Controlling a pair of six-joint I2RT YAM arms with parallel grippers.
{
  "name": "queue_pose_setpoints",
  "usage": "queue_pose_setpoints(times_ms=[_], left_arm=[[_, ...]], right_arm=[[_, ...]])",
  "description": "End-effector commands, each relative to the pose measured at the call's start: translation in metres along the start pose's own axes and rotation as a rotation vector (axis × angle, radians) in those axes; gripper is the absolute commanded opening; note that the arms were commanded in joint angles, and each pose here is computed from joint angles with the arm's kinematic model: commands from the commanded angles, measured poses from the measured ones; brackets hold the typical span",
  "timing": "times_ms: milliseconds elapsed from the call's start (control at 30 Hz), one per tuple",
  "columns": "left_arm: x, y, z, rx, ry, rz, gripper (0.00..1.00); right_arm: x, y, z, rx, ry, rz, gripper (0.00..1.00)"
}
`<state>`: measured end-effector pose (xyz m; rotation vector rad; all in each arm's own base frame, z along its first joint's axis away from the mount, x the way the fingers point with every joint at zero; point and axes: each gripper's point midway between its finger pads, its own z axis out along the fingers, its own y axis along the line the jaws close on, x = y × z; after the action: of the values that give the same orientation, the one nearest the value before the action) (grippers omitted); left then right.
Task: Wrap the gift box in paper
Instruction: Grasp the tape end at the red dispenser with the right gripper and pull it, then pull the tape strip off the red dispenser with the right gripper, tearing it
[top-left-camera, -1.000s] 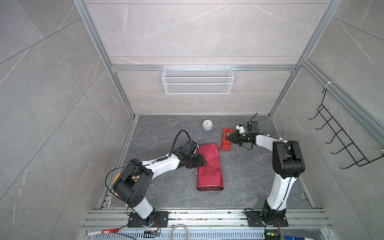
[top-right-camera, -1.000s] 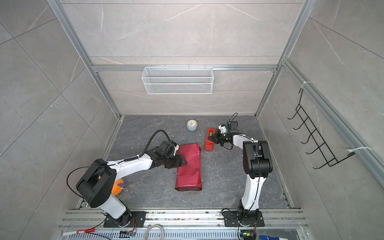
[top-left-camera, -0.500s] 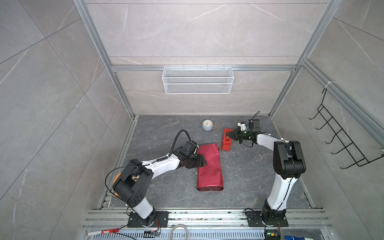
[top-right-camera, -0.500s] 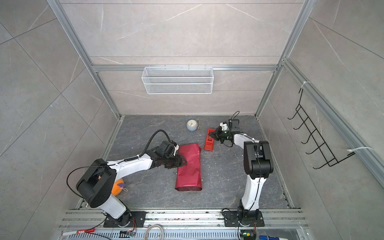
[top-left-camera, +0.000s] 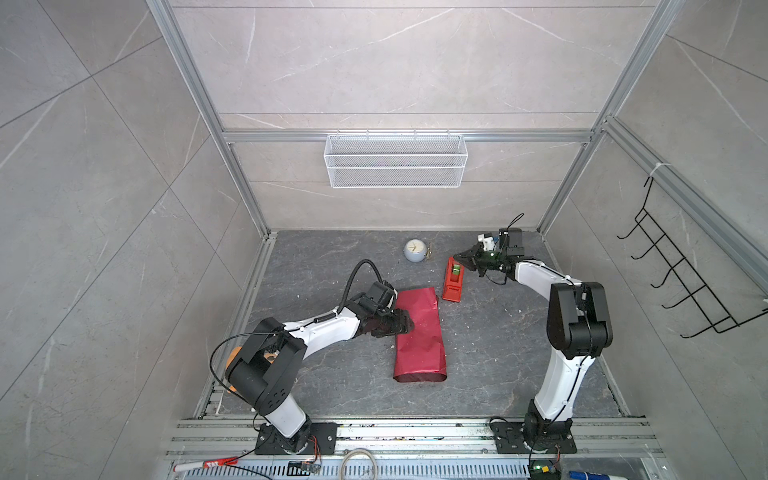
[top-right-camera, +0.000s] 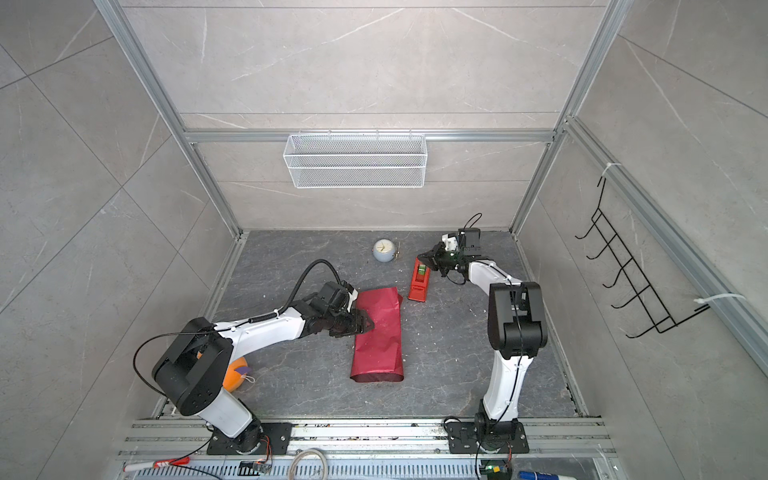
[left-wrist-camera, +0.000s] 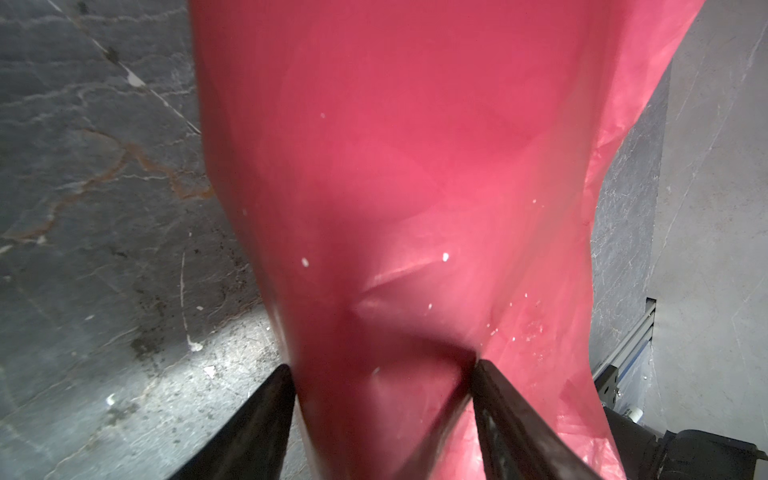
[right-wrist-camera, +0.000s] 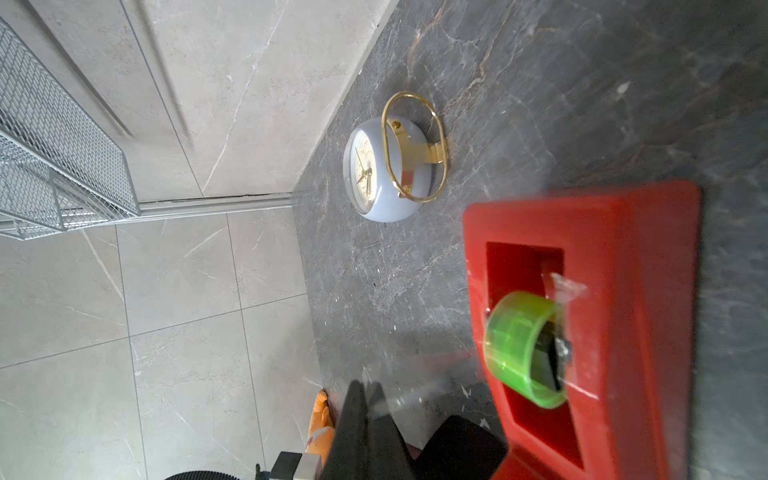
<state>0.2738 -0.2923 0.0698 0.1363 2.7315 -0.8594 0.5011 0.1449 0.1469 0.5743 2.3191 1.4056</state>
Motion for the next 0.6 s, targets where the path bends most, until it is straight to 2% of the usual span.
queue_pose_setpoints(times_ms=[0, 167, 567], left_arm=[[0.031, 0.044, 0.007, -0.156, 0.093, -0.034, 0.68], [0.031, 0.045, 0.008, -0.159, 0.091, -0.035, 0.68], [0.031, 0.045, 0.010, -0.158, 0.096, -0.033, 0.68]], right_arm=[[-0.004, 0.050, -0.026, -0.086, -0.054, -0.077, 0.00], [0.000, 0.062, -0.035, -0.092, -0.069, -0.095, 0.00], [0.049, 0.027, -0.026, -0.056, -0.016, -0.061, 0.00]])
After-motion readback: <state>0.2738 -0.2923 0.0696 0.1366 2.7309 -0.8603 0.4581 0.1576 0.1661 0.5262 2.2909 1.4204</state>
